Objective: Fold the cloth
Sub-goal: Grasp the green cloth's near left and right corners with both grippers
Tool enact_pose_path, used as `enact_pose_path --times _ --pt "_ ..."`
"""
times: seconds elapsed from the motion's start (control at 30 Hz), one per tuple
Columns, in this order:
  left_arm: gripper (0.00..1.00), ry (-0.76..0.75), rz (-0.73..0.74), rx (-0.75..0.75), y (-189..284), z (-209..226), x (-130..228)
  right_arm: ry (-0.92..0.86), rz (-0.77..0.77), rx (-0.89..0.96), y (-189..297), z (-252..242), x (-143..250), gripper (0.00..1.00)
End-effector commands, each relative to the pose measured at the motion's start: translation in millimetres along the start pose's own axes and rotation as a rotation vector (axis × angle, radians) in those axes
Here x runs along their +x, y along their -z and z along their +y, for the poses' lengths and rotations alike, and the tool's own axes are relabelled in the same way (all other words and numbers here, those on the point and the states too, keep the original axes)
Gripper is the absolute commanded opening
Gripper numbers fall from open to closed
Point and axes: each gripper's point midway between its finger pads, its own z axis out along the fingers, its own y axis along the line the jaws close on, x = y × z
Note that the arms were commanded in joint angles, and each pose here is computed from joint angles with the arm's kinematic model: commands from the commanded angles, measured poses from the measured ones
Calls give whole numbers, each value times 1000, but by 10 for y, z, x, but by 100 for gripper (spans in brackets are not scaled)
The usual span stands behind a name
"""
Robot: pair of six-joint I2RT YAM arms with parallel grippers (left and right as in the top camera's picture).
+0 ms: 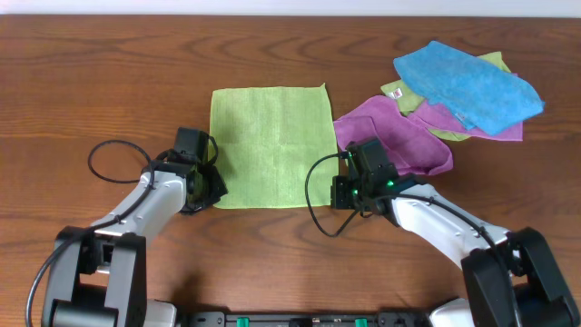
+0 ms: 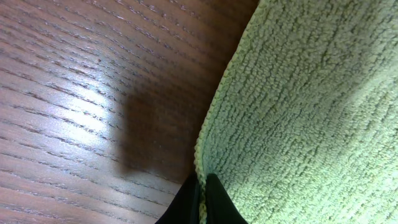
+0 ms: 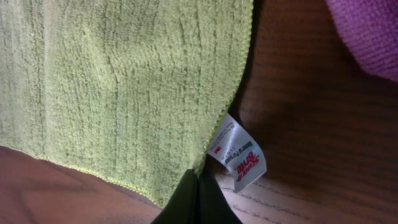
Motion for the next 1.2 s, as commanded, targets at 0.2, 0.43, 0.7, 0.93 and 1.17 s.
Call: enact_pose_path --times 0.2,0.43,0.7,0.93,1.17 --pt "6 4 63 40 -46 -56 132 -21 19 -17 -26 30 55 2" --pt "6 -21 69 53 18 -95 128 -30 16 -36 21 88 21 1" --pt "6 -26 21 21 112 -113 -39 -37 -32 12 52 28 -100 2" --pt "6 -37 -20 14 248 -193 -214 -23 -79 -5 128 138 -301 2" --pt "6 -38 -34 23 253 -218 -250 -20 -118 12 140 122 -390 1"
